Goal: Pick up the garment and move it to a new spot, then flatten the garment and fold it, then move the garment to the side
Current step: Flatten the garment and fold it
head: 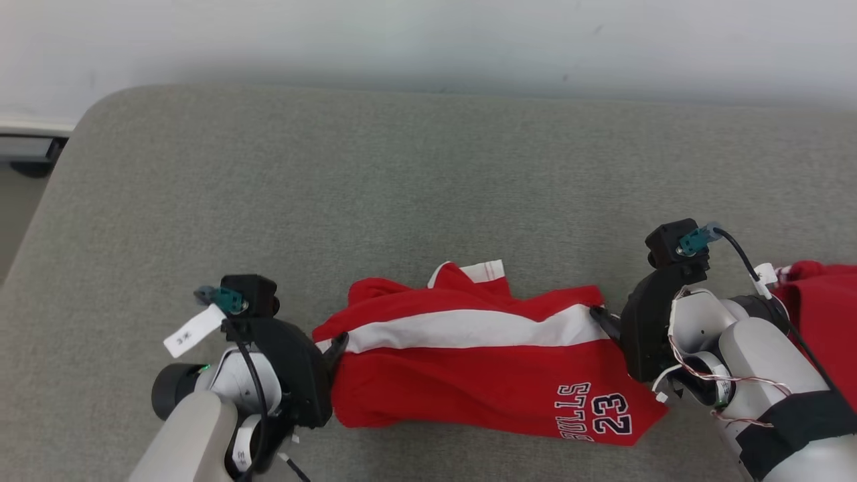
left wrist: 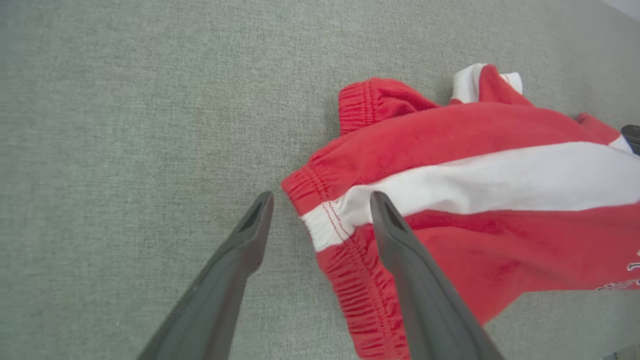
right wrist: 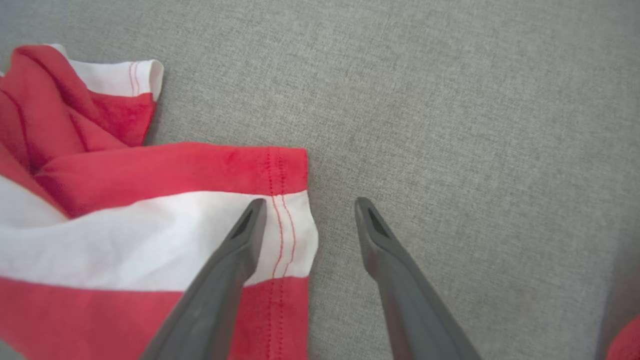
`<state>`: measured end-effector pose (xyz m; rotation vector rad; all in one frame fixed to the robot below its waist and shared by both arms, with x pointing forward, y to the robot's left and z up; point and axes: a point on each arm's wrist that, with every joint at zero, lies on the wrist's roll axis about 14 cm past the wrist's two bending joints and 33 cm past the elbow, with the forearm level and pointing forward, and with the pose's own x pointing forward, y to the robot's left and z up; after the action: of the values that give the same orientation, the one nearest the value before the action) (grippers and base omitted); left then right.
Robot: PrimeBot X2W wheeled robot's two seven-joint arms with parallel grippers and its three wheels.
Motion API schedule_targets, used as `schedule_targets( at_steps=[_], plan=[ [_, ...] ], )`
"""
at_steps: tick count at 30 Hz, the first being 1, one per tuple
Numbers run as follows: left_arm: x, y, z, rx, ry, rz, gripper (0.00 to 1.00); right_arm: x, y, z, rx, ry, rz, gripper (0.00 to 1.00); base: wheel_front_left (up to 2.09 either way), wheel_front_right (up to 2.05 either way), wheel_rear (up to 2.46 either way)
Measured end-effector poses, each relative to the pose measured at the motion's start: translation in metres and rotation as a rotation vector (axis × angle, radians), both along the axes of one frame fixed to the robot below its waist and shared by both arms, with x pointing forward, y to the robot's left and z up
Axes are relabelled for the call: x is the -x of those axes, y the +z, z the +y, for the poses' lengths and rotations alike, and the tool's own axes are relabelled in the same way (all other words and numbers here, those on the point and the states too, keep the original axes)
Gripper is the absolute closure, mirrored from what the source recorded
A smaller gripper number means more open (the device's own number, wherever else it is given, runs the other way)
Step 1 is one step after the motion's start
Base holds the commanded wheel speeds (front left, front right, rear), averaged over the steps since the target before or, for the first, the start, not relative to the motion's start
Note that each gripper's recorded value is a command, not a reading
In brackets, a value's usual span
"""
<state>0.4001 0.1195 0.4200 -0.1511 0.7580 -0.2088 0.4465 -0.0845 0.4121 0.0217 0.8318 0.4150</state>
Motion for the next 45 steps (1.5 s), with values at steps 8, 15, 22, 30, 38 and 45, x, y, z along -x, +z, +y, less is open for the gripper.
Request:
schedule_targets(
  at_steps=[8,15,22,30,38,45],
  plan=[
    [0.010,-0.016,0.012,-0.015,0.018,0.081,0.00,0.005,-0.021,0.018,0.021,0.061,0.104,0.31,0.00,0.00,0.00],
    [0.012,-0.009,0.002,0.021,-0.004,0.081,0.00,0.010,-0.017,0.014,0.031,0.058,0.117,0.05,0.00,0.00,0.00],
    [0.013,-0.001,-0.001,0.024,-0.015,0.063,0.12,0.023,-0.020,0.003,0.061,0.046,0.146,0.62,0.00,0.00,0.00],
    [0.012,-0.004,-0.009,0.044,-0.024,0.076,0.82,0.028,-0.024,0.001,0.060,0.035,0.165,0.94,0.00,0.00,0.00],
    [0.006,-0.002,-0.008,0.050,-0.014,0.055,1.00,0.016,-0.018,-0.004,0.041,-0.016,0.121,1.00,0.00,0.00,0.00],
    [-0.035,0.053,0.002,0.076,0.059,-0.184,1.00,-0.024,0.030,-0.008,-0.022,-0.103,-0.089,1.00,0.00,0.00,0.00]
  ],
)
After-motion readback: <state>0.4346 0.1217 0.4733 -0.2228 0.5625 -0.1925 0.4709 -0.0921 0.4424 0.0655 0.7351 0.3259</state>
